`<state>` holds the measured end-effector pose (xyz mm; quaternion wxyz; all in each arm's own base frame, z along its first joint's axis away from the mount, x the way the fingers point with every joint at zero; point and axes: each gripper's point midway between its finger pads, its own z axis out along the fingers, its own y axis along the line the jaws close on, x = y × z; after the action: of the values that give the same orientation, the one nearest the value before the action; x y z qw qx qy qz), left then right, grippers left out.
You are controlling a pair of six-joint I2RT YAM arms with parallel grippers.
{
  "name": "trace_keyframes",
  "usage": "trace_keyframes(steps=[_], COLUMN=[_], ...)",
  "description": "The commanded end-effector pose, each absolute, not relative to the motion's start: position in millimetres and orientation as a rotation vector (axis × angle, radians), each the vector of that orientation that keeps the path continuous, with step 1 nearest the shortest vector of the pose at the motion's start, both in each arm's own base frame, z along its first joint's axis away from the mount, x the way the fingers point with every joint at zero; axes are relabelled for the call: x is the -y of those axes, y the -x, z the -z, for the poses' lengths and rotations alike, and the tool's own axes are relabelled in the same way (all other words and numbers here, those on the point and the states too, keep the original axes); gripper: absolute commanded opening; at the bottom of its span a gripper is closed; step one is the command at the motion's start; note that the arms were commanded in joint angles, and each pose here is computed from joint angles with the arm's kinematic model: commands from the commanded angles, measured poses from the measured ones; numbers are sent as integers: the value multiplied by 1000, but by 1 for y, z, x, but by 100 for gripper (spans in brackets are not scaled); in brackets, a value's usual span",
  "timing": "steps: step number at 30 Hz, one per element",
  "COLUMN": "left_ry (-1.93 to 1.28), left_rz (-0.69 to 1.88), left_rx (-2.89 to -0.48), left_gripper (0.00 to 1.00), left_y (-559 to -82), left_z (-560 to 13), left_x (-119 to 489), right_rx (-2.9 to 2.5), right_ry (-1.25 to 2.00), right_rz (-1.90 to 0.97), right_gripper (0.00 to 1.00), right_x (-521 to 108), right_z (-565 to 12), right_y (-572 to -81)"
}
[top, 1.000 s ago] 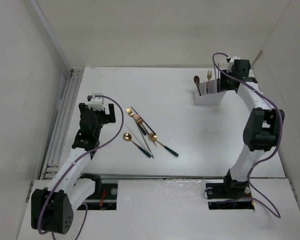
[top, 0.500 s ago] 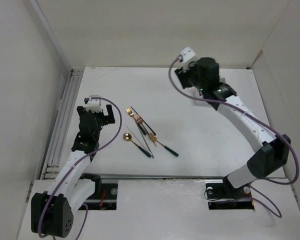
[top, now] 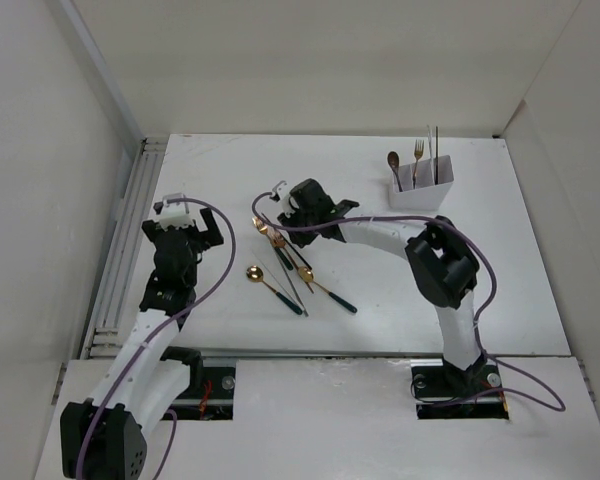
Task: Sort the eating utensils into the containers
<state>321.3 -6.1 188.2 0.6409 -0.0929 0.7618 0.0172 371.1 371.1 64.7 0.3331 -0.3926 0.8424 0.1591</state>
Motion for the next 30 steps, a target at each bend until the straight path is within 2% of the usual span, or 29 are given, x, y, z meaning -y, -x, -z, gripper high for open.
trace_keyframes(steps=[1, 7, 15, 25, 26, 29, 30], left_ry=[256, 249, 234, 235, 235, 235, 235], left_rz=[-39, -15, -14, -12, -12, -12, -12], left_rx=[-1723, -1727, -1729, -1720, -1720, -1720, -1720], left_gripper=[100, 100, 100, 100, 100, 100, 100], left_y=[-317, -314, -312, -311, -311, -310, -310], left_z=[-185, -181, -179, -182, -182, -180, -180], left_x=[1, 5, 5, 5, 5, 5, 5], right_rx=[-2173, -2202, -2316, -2359, -2359, -2386, -2391], right_ry=[984, 945, 960, 970, 974, 980, 974], right_rz=[-448, -449, -262, -208, -221, -233, -240], right_gripper=[32, 31, 29, 29, 26, 11, 0], right_x=[-393, -390, -379, -376, -379, -375, -373], right_z=[-79, -66, -25, -17, -16, -9, -11], right_y=[-372, -369, -373, -376, -376, -375, -378])
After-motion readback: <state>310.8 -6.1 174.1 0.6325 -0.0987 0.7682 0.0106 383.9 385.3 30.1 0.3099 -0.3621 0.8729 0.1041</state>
